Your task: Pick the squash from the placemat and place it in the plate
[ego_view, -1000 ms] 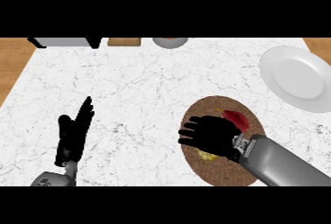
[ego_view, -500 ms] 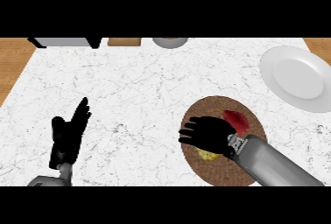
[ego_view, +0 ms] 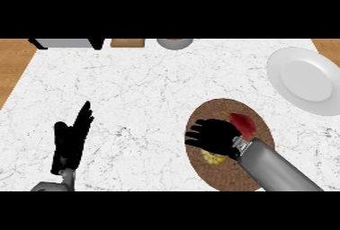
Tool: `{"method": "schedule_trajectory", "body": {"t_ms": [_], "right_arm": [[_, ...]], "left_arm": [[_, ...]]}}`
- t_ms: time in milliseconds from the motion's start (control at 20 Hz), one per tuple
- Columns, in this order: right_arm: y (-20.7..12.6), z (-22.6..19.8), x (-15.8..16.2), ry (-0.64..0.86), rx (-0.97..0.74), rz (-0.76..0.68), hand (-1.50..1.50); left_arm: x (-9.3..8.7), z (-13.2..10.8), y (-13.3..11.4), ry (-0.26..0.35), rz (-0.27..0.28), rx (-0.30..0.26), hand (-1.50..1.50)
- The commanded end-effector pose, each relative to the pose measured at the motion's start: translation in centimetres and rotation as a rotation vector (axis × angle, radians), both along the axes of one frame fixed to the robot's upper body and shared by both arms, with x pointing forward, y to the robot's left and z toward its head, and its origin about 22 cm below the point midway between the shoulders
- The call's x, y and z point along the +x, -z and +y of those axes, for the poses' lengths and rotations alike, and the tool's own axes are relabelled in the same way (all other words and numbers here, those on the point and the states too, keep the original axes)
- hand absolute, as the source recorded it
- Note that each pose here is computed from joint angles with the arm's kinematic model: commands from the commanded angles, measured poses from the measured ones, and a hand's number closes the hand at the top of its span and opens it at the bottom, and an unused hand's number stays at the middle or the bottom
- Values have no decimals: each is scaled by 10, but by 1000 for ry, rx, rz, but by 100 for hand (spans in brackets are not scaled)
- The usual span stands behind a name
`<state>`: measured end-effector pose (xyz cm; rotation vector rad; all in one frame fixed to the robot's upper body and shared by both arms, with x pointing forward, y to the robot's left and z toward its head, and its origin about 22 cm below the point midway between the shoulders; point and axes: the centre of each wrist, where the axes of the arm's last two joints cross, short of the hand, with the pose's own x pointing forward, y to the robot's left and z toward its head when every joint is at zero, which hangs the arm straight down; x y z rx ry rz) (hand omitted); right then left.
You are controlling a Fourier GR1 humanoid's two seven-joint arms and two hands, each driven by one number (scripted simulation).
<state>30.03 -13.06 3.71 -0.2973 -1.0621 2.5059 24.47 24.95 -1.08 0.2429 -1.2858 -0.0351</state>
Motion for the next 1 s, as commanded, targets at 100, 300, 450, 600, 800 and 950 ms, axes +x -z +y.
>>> {"method": "schedule_trajectory", "body": {"t_ms": [100, 300, 450, 600, 800, 950], "right_arm": [[15, 1, 6, -96, -8, -19, 150], [19, -3, -5, -135, 49, -40, 150], [7, 6, 5, -129, 66, -79, 150], [-4, 0, 12, -114, 158, -152, 150], [0, -94, 40, 451, 445, -159, 150], [4, -136, 48, 776, 605, -200, 150]], "left_arm": [[-1, -6, 10, 1, 4, -10, 0], [9, -23, 20, 9, -4, -5, 0], [-13, 17, 2, 10, 1, 3, 0], [-18, 13, 17, 0, 8, 1, 0], [-6, 7, 7, -43, -2, 5, 0], [-6, 9, 8, -53, -11, 15, 0]]}}
